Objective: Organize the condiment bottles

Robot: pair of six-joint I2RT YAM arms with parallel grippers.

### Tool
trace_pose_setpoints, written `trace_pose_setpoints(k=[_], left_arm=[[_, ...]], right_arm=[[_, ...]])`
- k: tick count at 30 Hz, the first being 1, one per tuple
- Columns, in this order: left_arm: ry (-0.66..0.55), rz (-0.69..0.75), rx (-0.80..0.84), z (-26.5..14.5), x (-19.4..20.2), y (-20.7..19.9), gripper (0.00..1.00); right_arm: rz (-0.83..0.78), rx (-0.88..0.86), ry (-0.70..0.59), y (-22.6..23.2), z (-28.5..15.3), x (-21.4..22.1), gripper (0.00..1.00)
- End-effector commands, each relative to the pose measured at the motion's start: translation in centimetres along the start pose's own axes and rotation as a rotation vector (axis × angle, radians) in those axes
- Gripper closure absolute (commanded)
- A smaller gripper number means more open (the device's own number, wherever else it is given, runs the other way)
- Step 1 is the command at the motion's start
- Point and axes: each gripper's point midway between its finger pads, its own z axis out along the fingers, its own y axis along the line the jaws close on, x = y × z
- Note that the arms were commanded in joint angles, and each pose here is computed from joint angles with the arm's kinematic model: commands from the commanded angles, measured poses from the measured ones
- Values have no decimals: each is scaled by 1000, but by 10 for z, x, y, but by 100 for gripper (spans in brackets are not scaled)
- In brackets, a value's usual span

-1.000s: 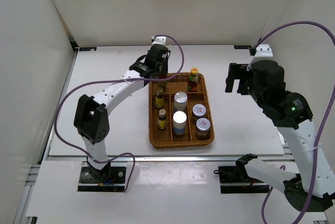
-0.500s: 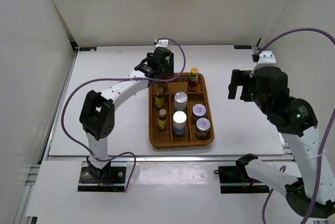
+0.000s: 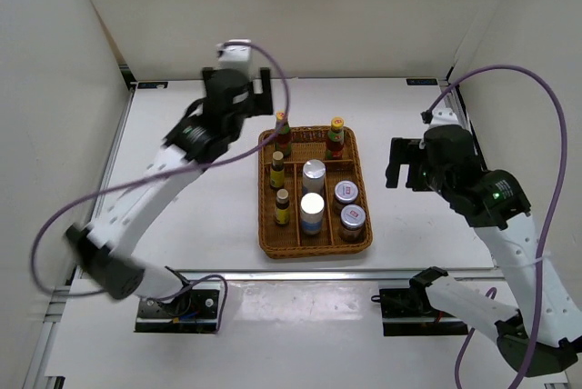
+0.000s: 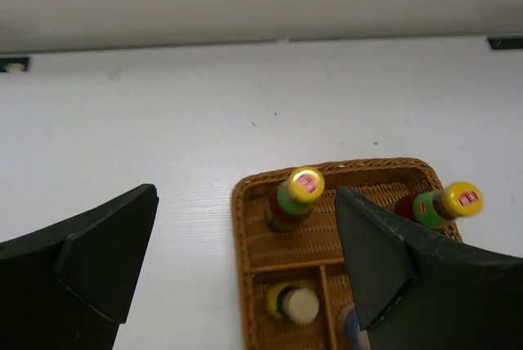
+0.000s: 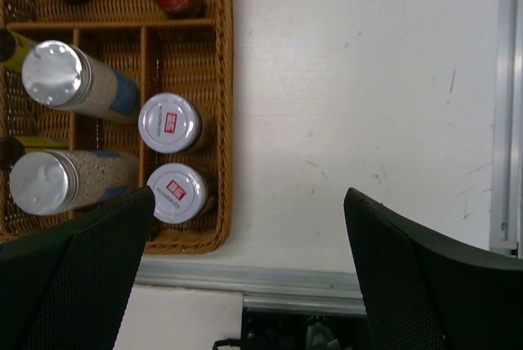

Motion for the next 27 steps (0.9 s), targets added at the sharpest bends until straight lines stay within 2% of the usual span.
trace_pose_setpoints(k=[1, 2, 3, 4, 5, 6, 8, 9, 11, 12, 14, 15, 16, 19, 22, 27], left_arm=[[-104, 24, -52, -80, -27, 54, 0], [-62, 71, -60, -84, 2, 64, 0], [-116, 36, -51, -113, -4, 80, 0], [-119, 43, -51, -122, 6, 88, 0], [-75, 72, -58, -123, 39, 96, 0], [-123, 49, -41, -145, 39, 108, 0], [-111, 57, -28, -157, 63, 118, 0], [-78, 69, -32, -158, 88, 123, 0], [-111, 36, -45, -178, 99, 141, 0], [-75, 61, -80, -180, 121, 152, 0], [-134, -24, -68, -197, 122, 160, 0], [-145, 22, 14, -201, 123, 151, 0], [-222, -12, 26, -211, 113, 155, 0], [-279, -64, -24, -215, 112, 168, 0], [-279, -63, -14, -215, 113, 166, 0], [-206, -6, -4, -200, 122, 155, 0]], right_arm=[[79, -34, 10, 6, 1, 10, 0], [78, -33, 14, 5, 2, 14, 0], [89, -32, 15, 6, 4, 15, 0], [89, -32, 15, 6, 7, 18, 0], [99, -21, 11, 4, 7, 18, 0], [95, -16, 25, 4, 10, 23, 0], [110, -19, 16, 4, 12, 24, 0], [110, -29, 21, 6, 14, 26, 0], [116, -36, 1, 6, 14, 28, 0], [116, -36, 1, 6, 14, 28, 0], [122, -41, 13, 7, 16, 31, 0], [119, -37, 26, 7, 19, 36, 0], [116, -33, 35, 6, 21, 39, 0], [97, -37, 52, 5, 29, 54, 0], [77, -41, 41, -1, 23, 64, 0], [89, -29, -11, -11, 12, 70, 0]])
